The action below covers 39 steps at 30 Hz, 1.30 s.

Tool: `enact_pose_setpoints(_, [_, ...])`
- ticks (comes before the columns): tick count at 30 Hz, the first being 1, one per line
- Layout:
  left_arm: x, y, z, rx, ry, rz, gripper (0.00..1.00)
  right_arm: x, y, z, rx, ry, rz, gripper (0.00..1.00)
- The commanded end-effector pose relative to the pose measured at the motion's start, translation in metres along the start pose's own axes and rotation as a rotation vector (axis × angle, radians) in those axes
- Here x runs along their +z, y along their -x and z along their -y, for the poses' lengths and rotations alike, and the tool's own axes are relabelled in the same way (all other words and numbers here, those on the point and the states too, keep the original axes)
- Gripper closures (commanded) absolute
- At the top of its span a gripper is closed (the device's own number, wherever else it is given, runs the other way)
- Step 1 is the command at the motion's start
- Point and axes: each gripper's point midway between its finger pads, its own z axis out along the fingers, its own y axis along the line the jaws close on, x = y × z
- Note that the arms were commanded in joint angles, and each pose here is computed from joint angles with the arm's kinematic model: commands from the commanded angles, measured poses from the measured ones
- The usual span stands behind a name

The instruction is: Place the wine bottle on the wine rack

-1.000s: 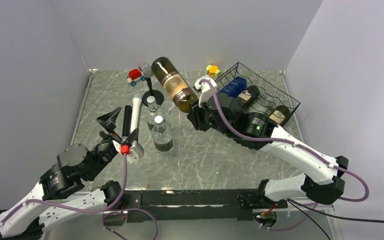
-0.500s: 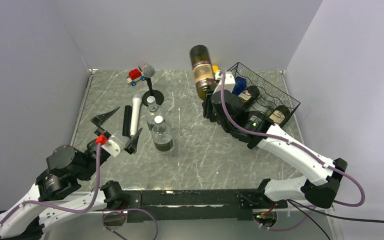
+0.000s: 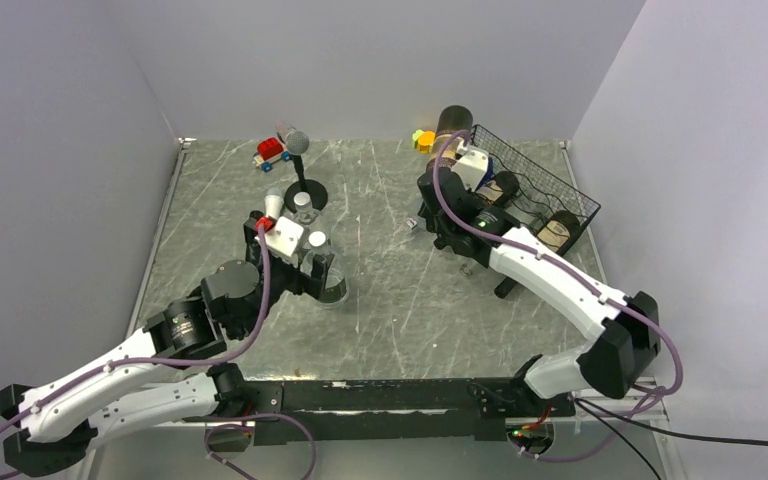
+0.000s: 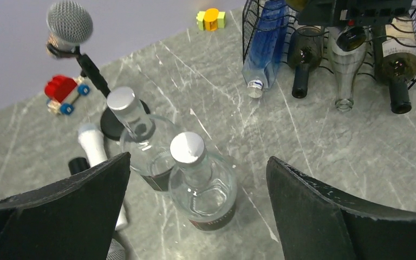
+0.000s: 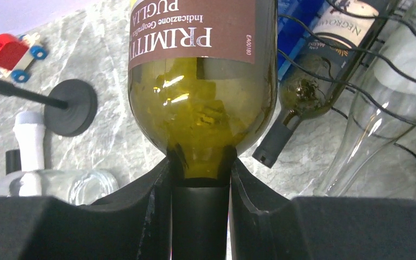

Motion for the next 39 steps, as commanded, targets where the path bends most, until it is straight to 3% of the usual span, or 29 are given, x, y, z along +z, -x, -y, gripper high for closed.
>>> enact_pose_setpoints(1, [-0.007, 0.023, -0.011, -0.195, 0.061, 0.095, 0.01, 0.015, 0.044, -0.003, 0.229, -0.054, 0.157, 1.0])
enact_pose_setpoints(12, [-0.043, 0.072, -0.049, -0.154, 0.127, 0.193, 0.01, 0.083, 0.031, 0.013, 0.315, -0.21, 0.123, 1.0])
enact_pose_setpoints(20, [-0.045, 0.064, -0.052, -0.135, 0.131, 0.187, 0.01, 0.128, 0.027, 0.008, 0.286, -0.291, 0.119, 1.0])
enact_pose_setpoints(34, [-0.045, 0.054, -0.051, -0.127, 0.13, 0.156, 0.01, 0.161, 0.005, 0.007, 0.322, -0.315, 0.036, 1.0])
enact_pose_setpoints(39, [-0.047, 0.055, -0.053, -0.135, 0.132, 0.156, 0.01, 0.162, 0.003, 0.001, 0.358, -0.277, 0.01, 0.78])
